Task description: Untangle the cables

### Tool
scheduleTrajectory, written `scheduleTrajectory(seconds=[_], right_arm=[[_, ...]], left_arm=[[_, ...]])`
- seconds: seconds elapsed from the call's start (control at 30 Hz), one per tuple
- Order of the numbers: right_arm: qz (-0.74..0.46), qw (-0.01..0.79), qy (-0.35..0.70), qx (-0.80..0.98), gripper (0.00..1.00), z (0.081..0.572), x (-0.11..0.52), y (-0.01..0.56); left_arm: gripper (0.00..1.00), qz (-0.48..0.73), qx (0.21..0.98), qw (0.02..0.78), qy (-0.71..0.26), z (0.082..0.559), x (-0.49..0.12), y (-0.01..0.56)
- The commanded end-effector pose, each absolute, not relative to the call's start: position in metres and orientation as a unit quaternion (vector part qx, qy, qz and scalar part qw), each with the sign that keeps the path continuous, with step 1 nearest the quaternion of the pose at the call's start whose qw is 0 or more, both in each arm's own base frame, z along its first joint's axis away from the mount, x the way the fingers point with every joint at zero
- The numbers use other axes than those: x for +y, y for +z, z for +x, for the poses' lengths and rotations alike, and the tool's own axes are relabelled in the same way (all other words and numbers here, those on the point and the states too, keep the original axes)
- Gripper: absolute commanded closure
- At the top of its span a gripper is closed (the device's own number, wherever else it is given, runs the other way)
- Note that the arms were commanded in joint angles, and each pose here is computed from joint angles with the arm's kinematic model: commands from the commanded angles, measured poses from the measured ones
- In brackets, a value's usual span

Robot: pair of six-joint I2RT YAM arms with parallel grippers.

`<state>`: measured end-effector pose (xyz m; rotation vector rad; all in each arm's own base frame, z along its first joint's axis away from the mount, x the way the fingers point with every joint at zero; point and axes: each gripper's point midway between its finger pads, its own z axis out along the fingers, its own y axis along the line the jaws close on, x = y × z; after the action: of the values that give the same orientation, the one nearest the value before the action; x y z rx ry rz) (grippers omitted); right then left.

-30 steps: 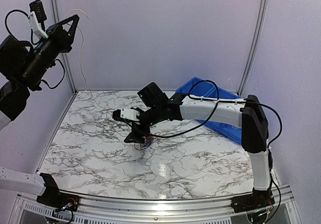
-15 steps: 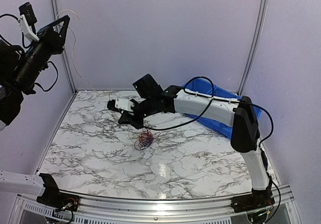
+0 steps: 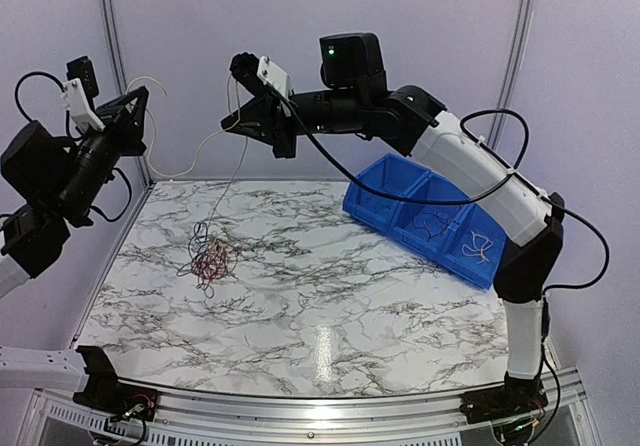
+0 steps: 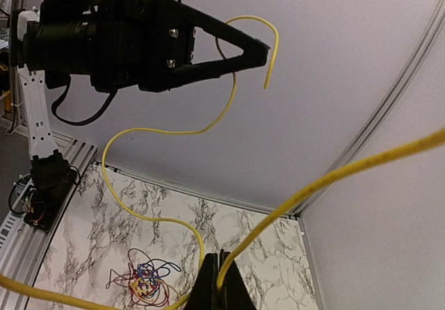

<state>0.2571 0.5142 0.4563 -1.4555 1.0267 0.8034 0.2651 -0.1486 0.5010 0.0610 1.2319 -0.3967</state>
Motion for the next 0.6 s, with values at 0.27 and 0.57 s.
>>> scheduleTrajectory(seconds=[0.27, 0.57], right_arm=[[-0.601, 0.557, 0.347, 0.457, 1.0, 0.271, 0.494, 0.468], [-0.575, 0.567, 0.36, 0.468, 1.0, 0.283, 0.482, 0.482]], left_arm=[[0.34, -0.066, 0.699, 0.703, -0.116, 0.287, -0.123, 0.31], [0.32, -0.045, 0.75, 0.632, -0.187, 0.276, -0.144, 0.217]])
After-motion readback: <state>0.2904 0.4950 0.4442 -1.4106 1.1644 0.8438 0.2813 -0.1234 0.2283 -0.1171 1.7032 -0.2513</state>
